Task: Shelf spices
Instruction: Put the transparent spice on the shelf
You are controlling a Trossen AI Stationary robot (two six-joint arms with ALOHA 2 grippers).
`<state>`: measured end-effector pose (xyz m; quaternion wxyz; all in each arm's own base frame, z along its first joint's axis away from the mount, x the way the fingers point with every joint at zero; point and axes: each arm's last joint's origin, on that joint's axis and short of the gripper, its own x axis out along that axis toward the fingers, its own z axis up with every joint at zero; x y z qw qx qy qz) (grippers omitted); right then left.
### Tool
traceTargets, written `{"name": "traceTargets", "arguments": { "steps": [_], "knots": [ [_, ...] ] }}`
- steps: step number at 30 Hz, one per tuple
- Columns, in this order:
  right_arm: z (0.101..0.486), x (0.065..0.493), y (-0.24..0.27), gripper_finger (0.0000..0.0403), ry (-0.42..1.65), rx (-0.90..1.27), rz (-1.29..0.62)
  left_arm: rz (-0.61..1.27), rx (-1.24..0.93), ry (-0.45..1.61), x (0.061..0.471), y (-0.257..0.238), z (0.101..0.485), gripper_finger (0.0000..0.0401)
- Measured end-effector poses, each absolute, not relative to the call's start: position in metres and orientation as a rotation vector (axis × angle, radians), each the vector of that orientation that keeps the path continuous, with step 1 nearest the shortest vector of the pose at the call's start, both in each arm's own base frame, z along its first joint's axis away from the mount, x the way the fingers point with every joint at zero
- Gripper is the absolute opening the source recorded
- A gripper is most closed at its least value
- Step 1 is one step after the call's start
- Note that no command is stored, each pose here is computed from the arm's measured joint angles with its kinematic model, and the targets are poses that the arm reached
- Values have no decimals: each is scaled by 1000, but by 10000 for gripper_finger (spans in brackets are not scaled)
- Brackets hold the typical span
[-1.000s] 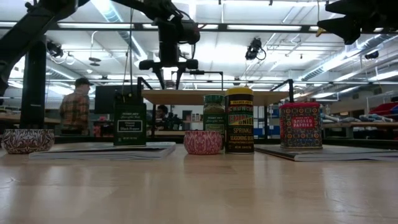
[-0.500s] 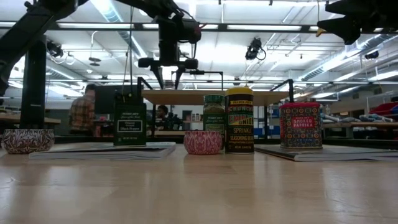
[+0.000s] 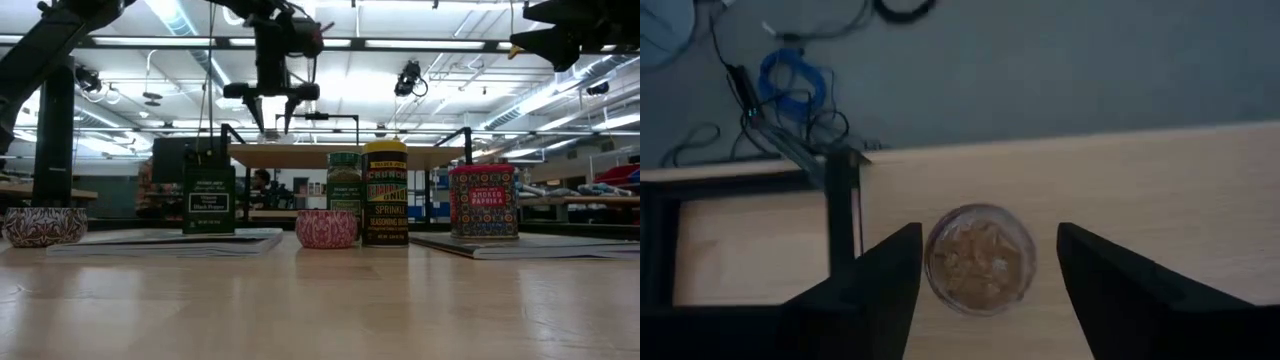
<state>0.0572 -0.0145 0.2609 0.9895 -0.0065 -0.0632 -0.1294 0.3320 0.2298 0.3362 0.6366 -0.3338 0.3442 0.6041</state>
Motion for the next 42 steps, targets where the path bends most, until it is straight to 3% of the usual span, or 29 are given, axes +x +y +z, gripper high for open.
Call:
{"name": "traceTargets", "arguments": {
  "steps": [8,12,16,22,24,42],
  "knots": [
    [261,57,-15,293,-127,-13,-260,1365,-692,694,332,216,376,272],
    [261,57,-15,293,-127,-13,-261,1299,-680,710,335,214,378,269],
    [261,57,-15,293,-127,-12,-261,1252,-684,724,337,213,378,215],
    [261,57,-15,293,-127,-13,-261,1256,-677,726,337,214,378,50],
    [261,57,-15,293,-127,-13,-261,1254,-672,730,337,214,378,14],
    [261,57,-15,293,-127,-13,-261,1255,-723,860,326,216,368,1]
  ]
}}
